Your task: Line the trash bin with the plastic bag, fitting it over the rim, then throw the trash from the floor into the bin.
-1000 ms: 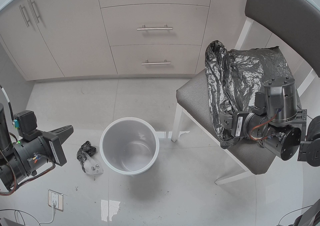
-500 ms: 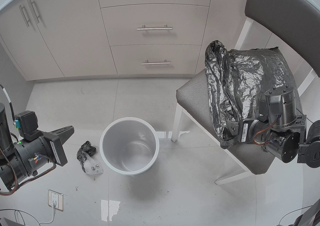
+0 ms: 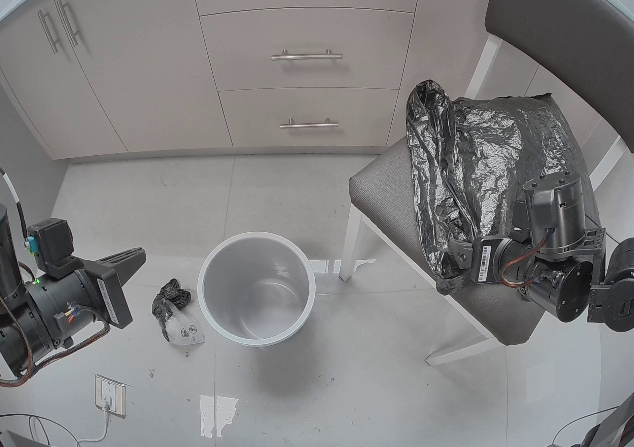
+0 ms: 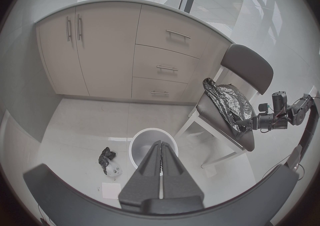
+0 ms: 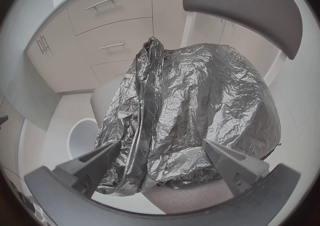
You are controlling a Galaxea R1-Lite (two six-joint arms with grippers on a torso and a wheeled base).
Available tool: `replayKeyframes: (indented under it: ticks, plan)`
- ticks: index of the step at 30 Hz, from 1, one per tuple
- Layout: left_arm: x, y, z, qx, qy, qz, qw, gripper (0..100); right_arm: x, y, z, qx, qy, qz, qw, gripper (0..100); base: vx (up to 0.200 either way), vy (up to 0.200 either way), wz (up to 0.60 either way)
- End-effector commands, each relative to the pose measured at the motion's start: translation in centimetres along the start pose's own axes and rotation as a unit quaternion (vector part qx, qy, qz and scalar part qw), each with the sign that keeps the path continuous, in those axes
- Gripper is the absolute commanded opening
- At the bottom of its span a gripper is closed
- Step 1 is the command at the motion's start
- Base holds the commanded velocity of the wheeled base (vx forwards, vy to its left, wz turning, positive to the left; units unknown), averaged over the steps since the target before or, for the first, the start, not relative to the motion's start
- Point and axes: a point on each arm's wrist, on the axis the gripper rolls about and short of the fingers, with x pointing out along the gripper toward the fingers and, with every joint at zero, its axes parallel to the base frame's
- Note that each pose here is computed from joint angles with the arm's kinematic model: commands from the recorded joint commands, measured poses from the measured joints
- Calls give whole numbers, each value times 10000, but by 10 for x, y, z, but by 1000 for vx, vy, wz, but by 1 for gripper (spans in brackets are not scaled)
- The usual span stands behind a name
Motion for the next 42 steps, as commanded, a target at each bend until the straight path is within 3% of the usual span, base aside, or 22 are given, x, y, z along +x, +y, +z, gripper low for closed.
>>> replayKeyframes:
  ticks: [1, 7, 14, 19, 31, 38, 42]
  plan:
    - [-1, 0, 1, -10, -28, -5, 10000, 0, 0, 0, 1, -12, -13, 9, 10000, 100, 0, 0, 0]
    - [-2, 0, 2, -6, -50, -9, 10000, 0, -4, 0, 6, 23, -104, 21, 9999, 100, 0, 0, 0]
    - [-2, 0, 1, -20, -43, -8, 10000, 0, -32, 3, 21, 25, -461, 464, 9979, 100, 0, 0, 0]
    - [-1, 0, 1, -20, -43, -8, 10000, 0, -37, 8, 1, -360, -169, 847, 9956, 100, 0, 0, 0]
    - [-2, 0, 1, -20, -41, -16, 10000, 0, -33, 13, -4, -406, 96, 1563, 9868, 100, 0, 0, 0]
    - [-2, 0, 1, -21, -50, -10, 10000, 0, -15, 16, -10, -460, 293, 1434, 9882, 100, 0, 0, 0]
    - [-2, 0, 1, -21, -50, -10, 10000, 0, -5, 18, -10, -350, 135, 1373, 9898, 100, 0, 0, 0]
